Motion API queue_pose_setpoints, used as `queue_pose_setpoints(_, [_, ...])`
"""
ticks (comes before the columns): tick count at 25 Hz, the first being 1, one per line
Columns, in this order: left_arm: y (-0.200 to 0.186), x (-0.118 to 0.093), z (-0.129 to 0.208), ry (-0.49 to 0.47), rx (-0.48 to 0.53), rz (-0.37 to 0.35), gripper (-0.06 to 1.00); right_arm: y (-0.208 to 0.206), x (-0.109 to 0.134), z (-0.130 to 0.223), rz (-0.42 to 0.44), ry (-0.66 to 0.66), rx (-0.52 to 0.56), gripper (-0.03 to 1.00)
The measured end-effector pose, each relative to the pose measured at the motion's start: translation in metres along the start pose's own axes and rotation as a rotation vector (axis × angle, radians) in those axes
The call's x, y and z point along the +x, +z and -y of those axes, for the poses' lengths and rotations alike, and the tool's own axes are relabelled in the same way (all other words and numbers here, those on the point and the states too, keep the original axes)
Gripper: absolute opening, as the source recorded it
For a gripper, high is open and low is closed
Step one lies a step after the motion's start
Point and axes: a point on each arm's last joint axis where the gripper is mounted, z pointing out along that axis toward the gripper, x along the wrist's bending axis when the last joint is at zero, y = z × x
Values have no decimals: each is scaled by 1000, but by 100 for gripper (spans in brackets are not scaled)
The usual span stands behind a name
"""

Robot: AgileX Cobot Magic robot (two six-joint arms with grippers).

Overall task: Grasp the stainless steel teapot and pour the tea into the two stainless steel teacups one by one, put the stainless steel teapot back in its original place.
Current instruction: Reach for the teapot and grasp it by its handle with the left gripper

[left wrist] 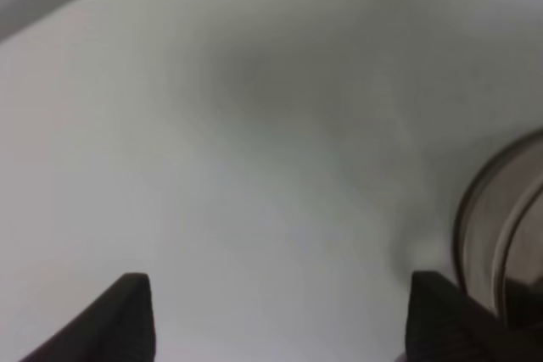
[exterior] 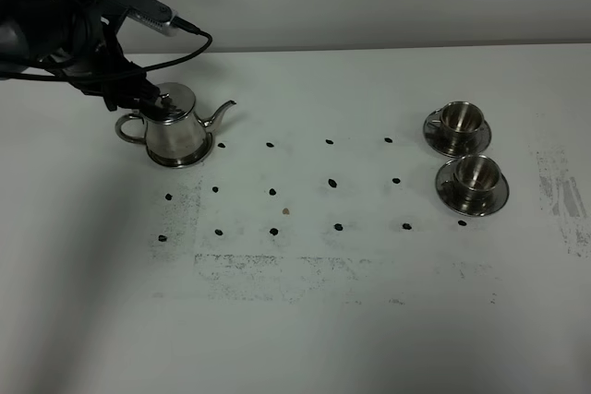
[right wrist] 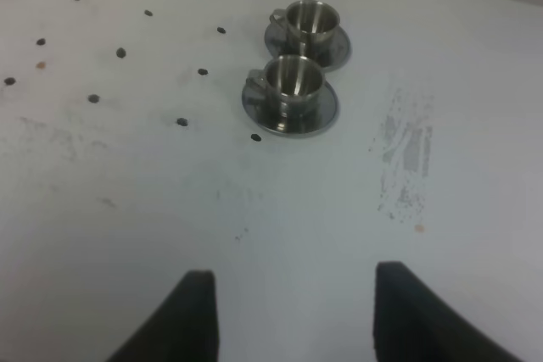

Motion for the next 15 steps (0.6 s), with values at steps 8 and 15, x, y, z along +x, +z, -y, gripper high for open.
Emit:
queue_pose_setpoints(8, [0, 0, 5, -3, 60, 3, 60, 0, 0, 0, 0, 0, 0, 41])
queue_pose_setpoints(15, [0, -1, 7, -12, 73, 11, 60, 0, 0, 0, 0, 0, 0, 41])
